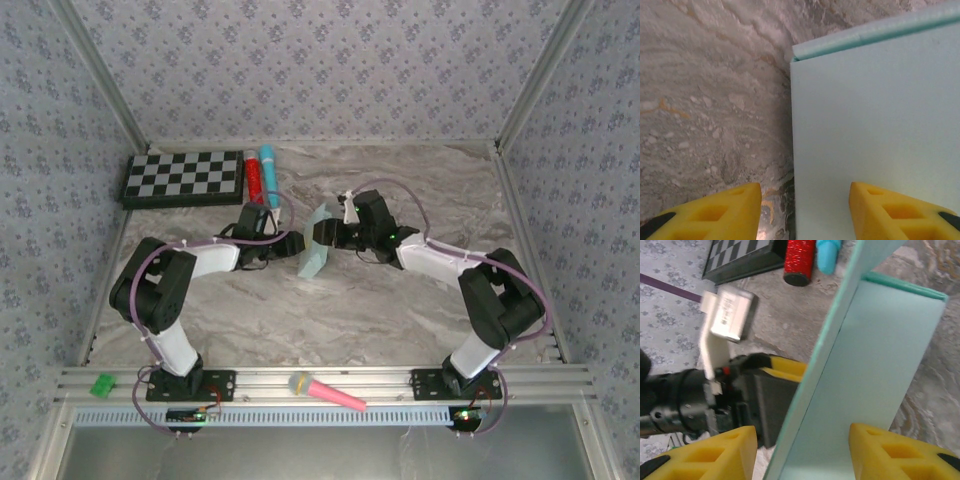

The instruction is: Fold the paper box

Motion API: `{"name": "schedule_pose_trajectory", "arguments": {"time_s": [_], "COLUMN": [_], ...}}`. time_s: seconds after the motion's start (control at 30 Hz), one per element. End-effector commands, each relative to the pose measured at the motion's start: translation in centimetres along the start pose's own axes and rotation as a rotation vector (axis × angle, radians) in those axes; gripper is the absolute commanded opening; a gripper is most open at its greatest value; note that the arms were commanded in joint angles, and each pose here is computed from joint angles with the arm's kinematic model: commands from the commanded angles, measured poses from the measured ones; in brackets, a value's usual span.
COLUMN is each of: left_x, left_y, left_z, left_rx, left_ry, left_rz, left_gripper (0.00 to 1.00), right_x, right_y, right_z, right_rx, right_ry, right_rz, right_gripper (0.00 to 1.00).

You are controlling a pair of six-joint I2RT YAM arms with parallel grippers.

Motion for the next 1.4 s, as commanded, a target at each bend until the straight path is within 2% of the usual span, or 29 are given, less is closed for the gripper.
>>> {"name": "schedule_pose_trajectory", "arguments": {"time_s": [0.0, 0.27, 0.37, 0.67, 0.87, 1.03, 1.13, 1.37], "left_x": [0.3, -0.4, -0.7, -1.5, -1.6, -1.2, -0.9, 0.2], "left_y": [-0.6, 0.6, 0.8, 0.7, 0.6, 0.7, 0.7, 0.9], "left_z": [-0.5, 0.2, 0.5, 1.8, 2.3, 2.8, 3.3, 4.1], "left_rx": [-0.009, -0.037, -0.038, -0.021, -0.021, -0.018, -0.014, -0.005], "left_ry": [0.017, -0.011, -0.016, -0.023, -0.026, -0.015, -0.008, 0.011], "left_rz": [-0.052, -0.013, 0.004, 0.032, 0.036, 0.047, 0.05, 0.054], "left_gripper": [0.5, 0.51, 0.51, 0.51, 0.51, 0.5, 0.49, 0.47], "right_x": [1.0, 1.9, 1.7, -0.9, -2.4, -1.6, -0.4, 1.5], "right_y": [0.9, 1.9, 2.7, 4.3, 1.5, -1.1, -1.5, -1.8], "right_z": [-0.5, -0.1, 0.2, 1.9, 2.8, 1.9, 1.2, 1.0], "right_rx": [-0.027, -0.028, -0.082, -0.146, -0.086, -0.027, -0.009, 0.043], "right_ry": [0.044, 0.069, 0.067, 0.006, -0.068, -0.029, 0.024, 0.049], "right_rz": [0.011, 0.008, 0.0, -0.015, -0.086, -0.121, -0.103, -0.074], "right_gripper": [0.53, 0.53, 0.53, 0.55, 0.55, 0.55, 0.54, 0.55]}}
Point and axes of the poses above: each hand's point on the last joint's axis, 136 mm out from that joint toward the fingers, its own x axis out along the fingers, its own y axis along the line the jaws close on, z = x × y, the point moved 1 cm from there along -x, back along the fingers, and after that the axes turned 11 degrees about x, right-handed, at the moved point
